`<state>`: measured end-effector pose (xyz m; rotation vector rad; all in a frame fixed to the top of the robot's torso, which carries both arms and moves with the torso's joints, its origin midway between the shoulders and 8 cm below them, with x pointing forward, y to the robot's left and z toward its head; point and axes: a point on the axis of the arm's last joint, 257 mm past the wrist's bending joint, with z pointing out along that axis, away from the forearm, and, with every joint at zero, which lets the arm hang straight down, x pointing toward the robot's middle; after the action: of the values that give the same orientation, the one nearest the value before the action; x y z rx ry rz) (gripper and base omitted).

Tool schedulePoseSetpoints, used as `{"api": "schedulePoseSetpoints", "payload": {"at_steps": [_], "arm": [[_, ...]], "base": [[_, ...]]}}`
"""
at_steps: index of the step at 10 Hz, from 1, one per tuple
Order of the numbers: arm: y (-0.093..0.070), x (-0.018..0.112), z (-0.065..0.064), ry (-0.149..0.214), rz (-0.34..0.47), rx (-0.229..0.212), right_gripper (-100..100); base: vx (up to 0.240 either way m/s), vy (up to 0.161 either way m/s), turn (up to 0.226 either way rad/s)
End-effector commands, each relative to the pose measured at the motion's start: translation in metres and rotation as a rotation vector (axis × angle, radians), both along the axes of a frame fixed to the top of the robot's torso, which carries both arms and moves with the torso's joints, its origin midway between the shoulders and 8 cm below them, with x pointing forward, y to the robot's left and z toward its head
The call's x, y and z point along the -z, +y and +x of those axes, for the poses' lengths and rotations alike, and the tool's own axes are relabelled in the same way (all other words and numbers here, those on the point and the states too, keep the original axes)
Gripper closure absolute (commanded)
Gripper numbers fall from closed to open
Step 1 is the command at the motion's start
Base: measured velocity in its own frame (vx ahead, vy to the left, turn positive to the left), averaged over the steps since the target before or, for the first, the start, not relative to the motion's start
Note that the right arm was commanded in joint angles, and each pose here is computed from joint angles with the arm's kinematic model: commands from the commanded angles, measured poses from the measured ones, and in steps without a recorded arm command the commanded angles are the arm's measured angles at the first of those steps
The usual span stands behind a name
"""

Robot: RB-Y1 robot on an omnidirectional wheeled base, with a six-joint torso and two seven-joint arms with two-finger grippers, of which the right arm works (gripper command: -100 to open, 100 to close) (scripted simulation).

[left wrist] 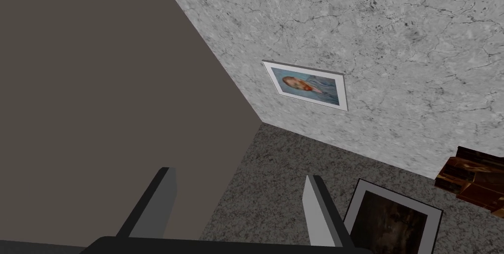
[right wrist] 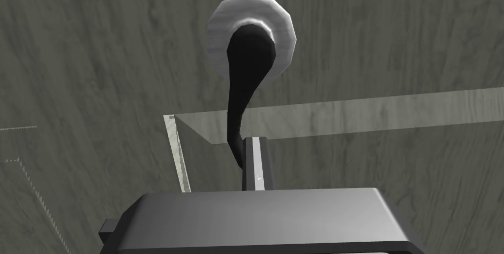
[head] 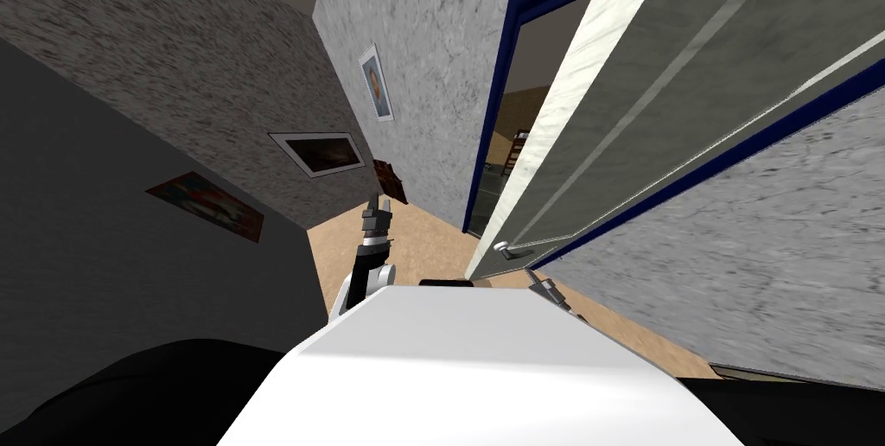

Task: Pull the door open

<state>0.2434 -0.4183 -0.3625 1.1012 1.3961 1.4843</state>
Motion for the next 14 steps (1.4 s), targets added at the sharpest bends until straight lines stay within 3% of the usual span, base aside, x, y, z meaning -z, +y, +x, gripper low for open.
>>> {"api": "schedulePoseSetpoints", "payload": {"at_steps": [1, 3, 5, 6, 7, 8, 10, 11, 12, 13, 14], "arm": [[-0.001, 0.000, -0.011, 0.003, -0.001, 0.004, -100], [-0.004, 0.000, -0.033, 0.009, -0.002, 0.010, -100], [-0.004, 0.000, -0.033, 0.009, -0.002, 0.010, -100], [-0.006, -0.001, -0.046, 0.011, -0.002, 0.012, -100], [-0.005, 0.000, -0.039, 0.011, -0.002, 0.012, -100], [-0.018, 0.000, -0.029, 0.013, -0.006, 0.049, -100], [-0.032, 0.000, -0.019, 0.015, -0.007, 0.090, -100], [-0.032, 0.000, -0.019, 0.015, -0.007, 0.090, -100], [-0.046, 0.000, -0.009, 0.017, -0.007, 0.132, -100], [-0.046, 0.000, -0.009, 0.017, -0.007, 0.132, -100], [-0.056, -0.001, -0.001, 0.018, -0.005, 0.162, -100]], "base": [[0.035, 0.025, -0.256], [0.039, 0.060, -0.241], [0.018, 0.040, -0.018], [-0.051, 0.002, -0.152], [-0.031, 0.005, -0.049], [0.056, 0.097, 0.257], [0.097, 0.125, 0.236], [0.068, 0.070, 0.063], [0.062, 0.061, 0.259], [0.056, 0.031, 0.170], [0.045, 0.026, 0.192]]}}
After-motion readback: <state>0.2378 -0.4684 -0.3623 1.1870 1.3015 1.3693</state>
